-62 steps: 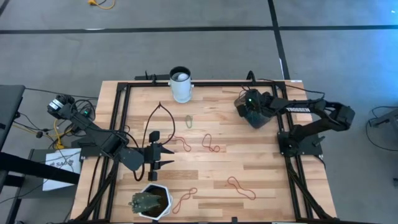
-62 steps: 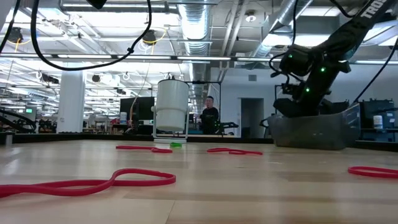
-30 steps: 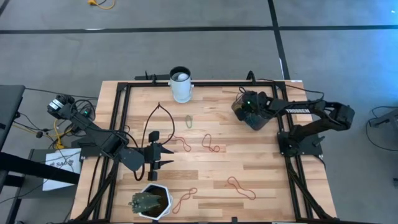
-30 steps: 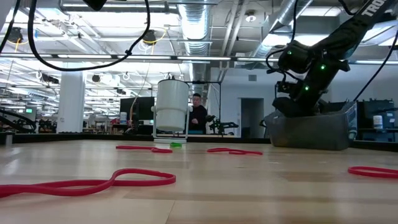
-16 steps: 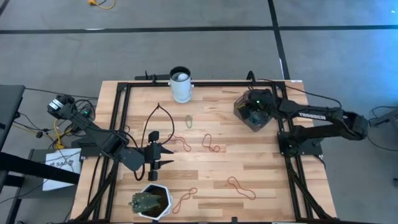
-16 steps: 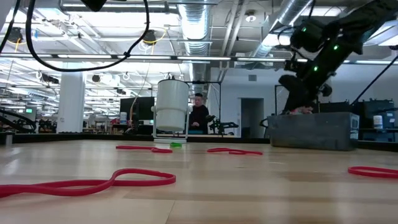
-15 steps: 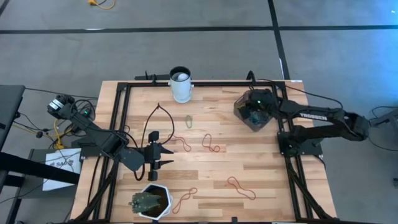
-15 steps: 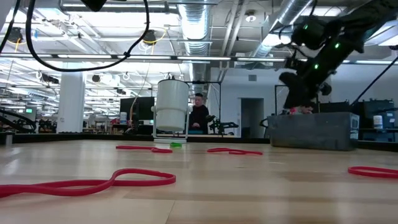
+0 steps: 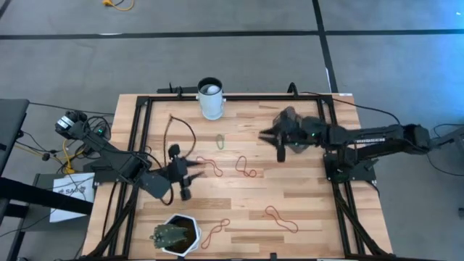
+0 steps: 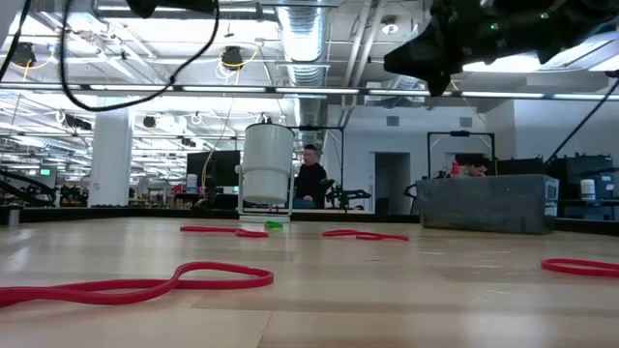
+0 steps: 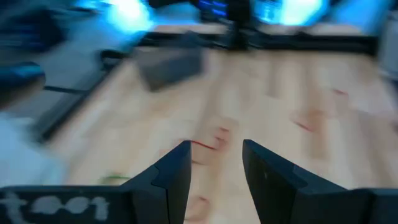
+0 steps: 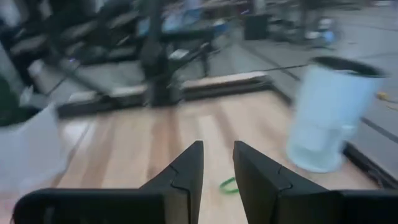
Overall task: Pick and place items into bin
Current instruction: Put the green rubber band into the bin
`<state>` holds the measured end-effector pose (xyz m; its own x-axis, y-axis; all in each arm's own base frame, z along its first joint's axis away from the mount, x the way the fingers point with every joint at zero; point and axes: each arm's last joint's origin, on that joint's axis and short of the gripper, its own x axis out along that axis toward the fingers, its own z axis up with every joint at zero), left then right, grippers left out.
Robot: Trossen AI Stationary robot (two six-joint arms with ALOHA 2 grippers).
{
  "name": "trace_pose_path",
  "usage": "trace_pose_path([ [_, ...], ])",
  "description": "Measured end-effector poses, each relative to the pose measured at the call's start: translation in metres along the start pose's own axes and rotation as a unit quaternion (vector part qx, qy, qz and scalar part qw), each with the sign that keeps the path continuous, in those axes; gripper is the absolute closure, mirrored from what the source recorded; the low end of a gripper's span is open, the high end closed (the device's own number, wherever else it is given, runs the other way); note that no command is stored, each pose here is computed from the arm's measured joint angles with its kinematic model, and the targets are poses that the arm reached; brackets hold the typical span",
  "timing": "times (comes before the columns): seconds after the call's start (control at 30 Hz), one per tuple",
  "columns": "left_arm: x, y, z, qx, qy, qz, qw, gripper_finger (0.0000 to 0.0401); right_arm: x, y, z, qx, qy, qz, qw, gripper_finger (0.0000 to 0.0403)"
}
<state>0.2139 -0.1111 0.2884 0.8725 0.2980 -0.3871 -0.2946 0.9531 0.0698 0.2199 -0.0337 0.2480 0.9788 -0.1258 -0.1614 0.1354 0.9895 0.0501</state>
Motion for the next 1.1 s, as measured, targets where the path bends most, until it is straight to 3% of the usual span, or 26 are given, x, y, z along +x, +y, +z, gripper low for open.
trace_pose_path([
  [0.13, 0.011, 0.014, 0.004, -0.034, -0.014, 0.076, 0.996, 0.0266, 0.008, 0.018, 0.008, -0.046, -0.002, 0.029, 0.999, 0.0321],
  [0.3, 0.036, 0.048, 0.013, -0.109, -0.01, 0.129, 0.986, 0.0266, -0.001, 0.033, 0.047, -0.047, -0.068, 0.055, 0.995, 0.0321],
  [0.47, 0.082, 0.092, 0.013, -0.145, 0.041, 0.11, 0.982, 0.0266, -0.018, 0.049, 0.067, 0.018, -0.079, 0.102, 0.991, 0.0321],
  [0.6, 0.128, 0.114, -0.005, -0.136, 0.093, 0.091, 0.982, 0.0266, -0.028, 0.068, 0.056, 0.055, -0.006, 0.171, 0.984, 0.0321],
  [0.67, 0.152, 0.117, -0.018, -0.137, 0.118, 0.067, 0.981, 0.0266, -0.033, 0.08, 0.048, 0.05, 0.033, 0.201, 0.978, 0.0321],
  [0.77, 0.182, 0.114, -0.042, -0.139, 0.15, 0.044, 0.978, 0.0266, -0.04, 0.1, 0.042, 0.029, 0.033, 0.249, 0.967, 0.0321],
  [0.9, 0.203, 0.111, -0.071, -0.132, 0.212, 0.088, 0.964, 0.0272, -0.052, 0.122, 0.039, 0.02, 0.012, 0.287, 0.958, 0.0321],
  [1.1, 0.221, 0.109, -0.085, -0.129, 0.244, 0.108, 0.955, 0.0294, -0.065, 0.141, 0.034, -0.002, 0.014, 0.289, 0.957, 0.0321],
])
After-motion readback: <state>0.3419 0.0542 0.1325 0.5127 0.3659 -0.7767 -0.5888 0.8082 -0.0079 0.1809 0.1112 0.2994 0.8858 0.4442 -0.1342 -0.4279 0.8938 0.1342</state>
